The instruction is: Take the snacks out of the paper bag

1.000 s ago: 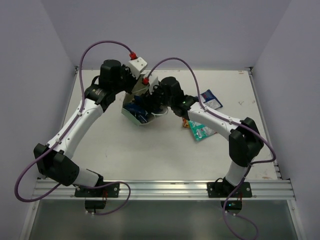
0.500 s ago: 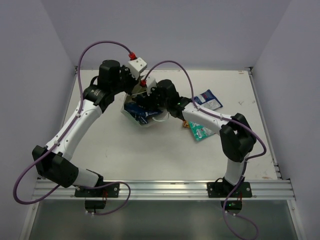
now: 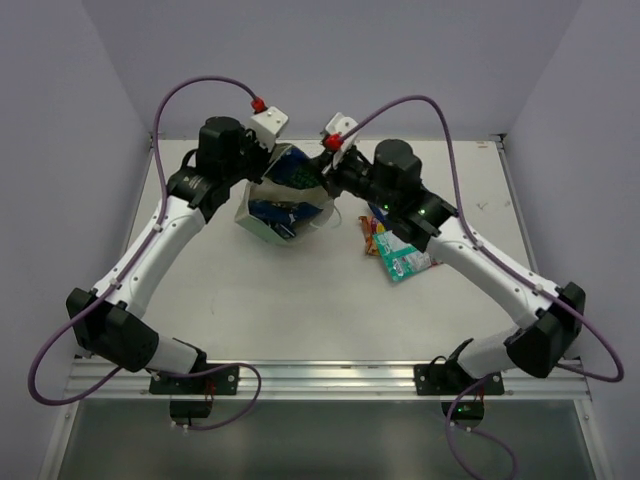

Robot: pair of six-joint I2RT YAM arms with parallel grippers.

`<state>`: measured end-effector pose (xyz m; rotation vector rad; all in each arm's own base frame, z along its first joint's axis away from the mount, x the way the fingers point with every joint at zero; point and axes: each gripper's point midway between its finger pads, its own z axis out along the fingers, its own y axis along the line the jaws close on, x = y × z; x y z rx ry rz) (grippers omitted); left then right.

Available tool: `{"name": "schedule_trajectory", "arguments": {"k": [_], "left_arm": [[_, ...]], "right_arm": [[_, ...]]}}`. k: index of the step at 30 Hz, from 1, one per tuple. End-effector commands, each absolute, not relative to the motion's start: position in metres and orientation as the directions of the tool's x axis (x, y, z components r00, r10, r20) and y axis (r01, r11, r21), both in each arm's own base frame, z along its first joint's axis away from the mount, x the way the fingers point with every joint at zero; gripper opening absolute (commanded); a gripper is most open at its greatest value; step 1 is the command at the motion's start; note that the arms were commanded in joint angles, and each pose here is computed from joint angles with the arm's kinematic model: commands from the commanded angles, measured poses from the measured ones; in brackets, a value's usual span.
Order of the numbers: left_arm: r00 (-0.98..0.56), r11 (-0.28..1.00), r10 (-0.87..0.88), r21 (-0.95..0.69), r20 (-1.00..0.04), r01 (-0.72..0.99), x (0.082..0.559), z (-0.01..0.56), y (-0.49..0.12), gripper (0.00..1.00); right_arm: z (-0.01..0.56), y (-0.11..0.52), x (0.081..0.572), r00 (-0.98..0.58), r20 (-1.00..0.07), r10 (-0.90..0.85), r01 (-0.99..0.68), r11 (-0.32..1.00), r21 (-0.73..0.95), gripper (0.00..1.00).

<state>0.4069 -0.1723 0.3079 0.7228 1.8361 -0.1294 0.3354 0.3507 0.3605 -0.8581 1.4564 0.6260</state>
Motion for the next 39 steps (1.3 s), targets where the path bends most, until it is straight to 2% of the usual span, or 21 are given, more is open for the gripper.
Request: {"name": "schedule_trajectory", "arguments": {"k": [1, 7, 12, 14, 17, 20, 26, 27, 28, 29, 33, 35, 39], "left_arm": [[-0.110, 0.849, 0.343, 0.258, -0.933, 0.460, 0.420, 0.355, -0.173, 0.00], [-0.172, 0.887, 0.371, 0.294, -0.913, 0.355, 0.435, 0.344, -0.153, 0.00], [-0.219, 0.905, 0.394, 0.336, -0.893, 0.260, 0.445, 0.337, -0.133, 0.00], [-0.236, 0.912, 0.397, 0.352, -0.887, 0.212, 0.449, 0.338, -0.124, 0.00], [-0.253, 0.920, 0.390, 0.361, -0.886, 0.153, 0.454, 0.340, -0.110, 0.00], [-0.242, 0.922, 0.385, 0.361, -0.891, 0.137, 0.456, 0.346, -0.105, 0.00], [-0.209, 0.916, 0.395, 0.368, -0.895, 0.159, 0.453, 0.354, -0.107, 0.00], [-0.201, 0.915, 0.398, 0.371, -0.895, 0.161, 0.452, 0.356, -0.107, 0.00], [-0.201, 0.912, 0.403, 0.374, -0.893, 0.167, 0.451, 0.354, -0.107, 0.00], [-0.193, 0.909, 0.409, 0.381, -0.892, 0.169, 0.449, 0.357, -0.106, 0.00], [-0.166, 0.897, 0.430, 0.398, -0.887, 0.194, 0.439, 0.359, -0.106, 0.00], [-0.147, 0.882, 0.449, 0.410, -0.881, 0.233, 0.433, 0.357, -0.110, 0.00], [-0.126, 0.857, 0.467, 0.413, -0.875, 0.308, 0.422, 0.350, -0.119, 0.00]], "right_arm": [[0.423, 0.323, 0.313, 0.211, -0.974, -0.088, -0.771, 0.597, -0.221, 0.00], [0.445, 0.265, 0.326, 0.259, -0.958, -0.125, -0.577, 0.775, -0.257, 0.00], [0.424, 0.216, 0.341, 0.137, -0.988, -0.070, -0.398, 0.910, -0.119, 0.00], [0.399, 0.207, 0.342, 0.078, -0.994, -0.079, -0.358, 0.928, -0.102, 0.00], [0.342, 0.213, 0.339, -0.061, -0.992, -0.110, -0.390, 0.918, -0.078, 0.00], [0.282, 0.239, 0.322, -0.198, -0.975, -0.099, -0.515, 0.857, 0.017, 0.00], [0.223, 0.311, 0.283, -0.309, -0.945, -0.109, -0.720, 0.676, 0.158, 0.01], [0.219, 0.319, 0.279, -0.322, -0.939, -0.123, -0.739, 0.652, 0.168, 0.17], [0.205, 0.326, 0.273, -0.357, -0.919, -0.165, -0.752, 0.635, 0.178, 0.25], [0.218, 0.337, 0.266, -0.350, -0.922, -0.168, -0.784, 0.591, 0.190, 0.40], [0.247, 0.328, 0.262, -0.322, -0.934, -0.157, -0.781, 0.602, 0.168, 0.73], [0.282, 0.315, 0.265, -0.247, -0.960, -0.130, -0.770, 0.628, 0.113, 0.80], [0.348, 0.295, 0.261, -0.070, -0.988, -0.140, -0.780, 0.625, -0.033, 0.80]]}}
